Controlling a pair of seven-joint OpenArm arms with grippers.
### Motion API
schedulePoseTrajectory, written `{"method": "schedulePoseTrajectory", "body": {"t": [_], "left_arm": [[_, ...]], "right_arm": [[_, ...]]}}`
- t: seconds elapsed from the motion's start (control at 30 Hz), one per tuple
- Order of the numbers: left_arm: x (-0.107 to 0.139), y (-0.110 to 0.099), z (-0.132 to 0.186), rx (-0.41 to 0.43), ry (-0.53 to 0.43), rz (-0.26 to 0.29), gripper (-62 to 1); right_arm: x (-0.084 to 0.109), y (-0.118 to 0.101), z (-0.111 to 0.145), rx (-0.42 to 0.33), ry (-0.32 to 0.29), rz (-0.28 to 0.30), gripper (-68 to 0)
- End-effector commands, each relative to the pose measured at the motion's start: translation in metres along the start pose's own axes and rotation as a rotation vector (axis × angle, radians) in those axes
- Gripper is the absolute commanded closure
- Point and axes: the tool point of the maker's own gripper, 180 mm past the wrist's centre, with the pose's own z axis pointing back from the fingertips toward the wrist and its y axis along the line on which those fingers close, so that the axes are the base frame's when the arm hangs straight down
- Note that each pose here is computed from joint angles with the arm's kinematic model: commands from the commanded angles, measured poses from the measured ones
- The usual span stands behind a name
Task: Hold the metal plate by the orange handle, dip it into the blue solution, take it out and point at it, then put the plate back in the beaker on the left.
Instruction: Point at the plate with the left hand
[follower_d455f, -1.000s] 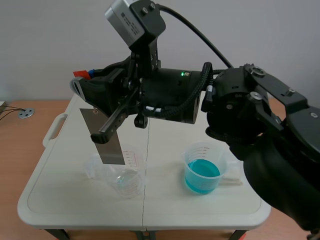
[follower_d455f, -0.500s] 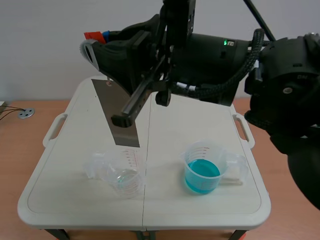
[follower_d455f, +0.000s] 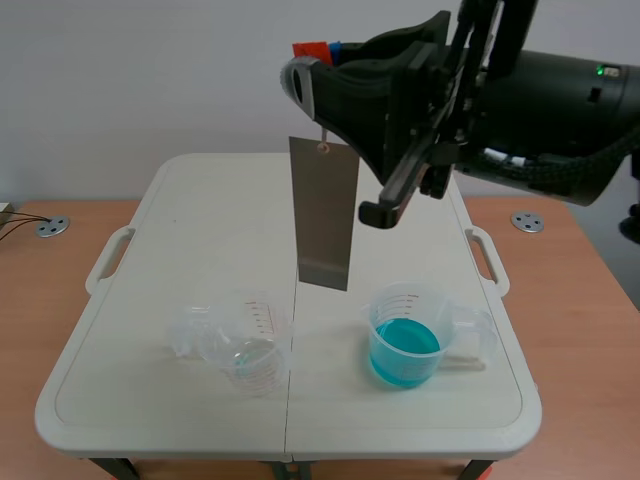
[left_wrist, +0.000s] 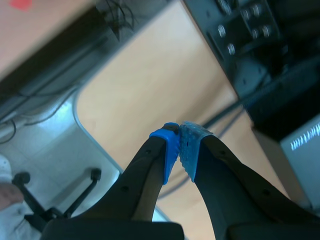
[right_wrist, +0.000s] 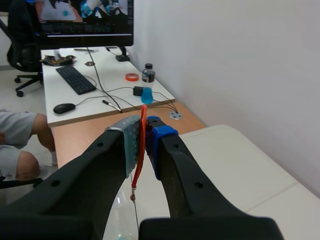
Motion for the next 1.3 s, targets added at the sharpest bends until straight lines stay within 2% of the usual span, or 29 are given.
{"method": "schedulePoseTrajectory", "body": {"t": [0.0, 0.1, 0.2, 0.27, 0.37, 0.6, 0.93, 1.07, 1.27], "left_arm": [[0.027, 0.019, 0.003, 0.050, -0.076, 0.001, -3.0], [0.060, 0.049, 0.016, 0.129, -0.160, -0.013, -3.0], [0.096, 0.074, 0.037, 0.211, -0.252, -0.054, -3.0], [0.121, 0.083, 0.052, 0.252, -0.311, -0.090, -2.9], [0.157, 0.083, 0.071, 0.278, -0.404, -0.151, -3.0], [0.231, 0.051, 0.096, 0.216, -0.590, -0.301, -3.0], [0.298, -0.013, 0.084, -0.008, -0.733, -0.477, -3.0], [0.317, -0.036, 0.076, -0.083, -0.771, -0.531, -3.0], [0.337, -0.052, 0.054, -0.139, -0.765, -0.543, -3.0]], "right_arm": [[0.013, -0.003, 0.006, 0.003, -0.041, 0.010, -1.1], [0.015, -0.015, 0.018, -0.033, -0.037, 0.016, -1.1], [0.015, -0.025, 0.030, -0.067, -0.026, 0.021, -1.1], [0.016, -0.031, 0.038, -0.089, -0.021, 0.029, -1.1], [0.017, -0.040, 0.048, -0.128, -0.015, 0.038, -1.1], [0.015, -0.051, 0.064, -0.191, 0.004, 0.043, -1.1], [0.014, -0.052, 0.065, -0.197, 0.007, 0.043, -1.1], [0.014, -0.052, 0.065, -0.197, 0.007, 0.042, -1.1], [0.014, -0.052, 0.065, -0.197, 0.008, 0.042, -1.1]]}}
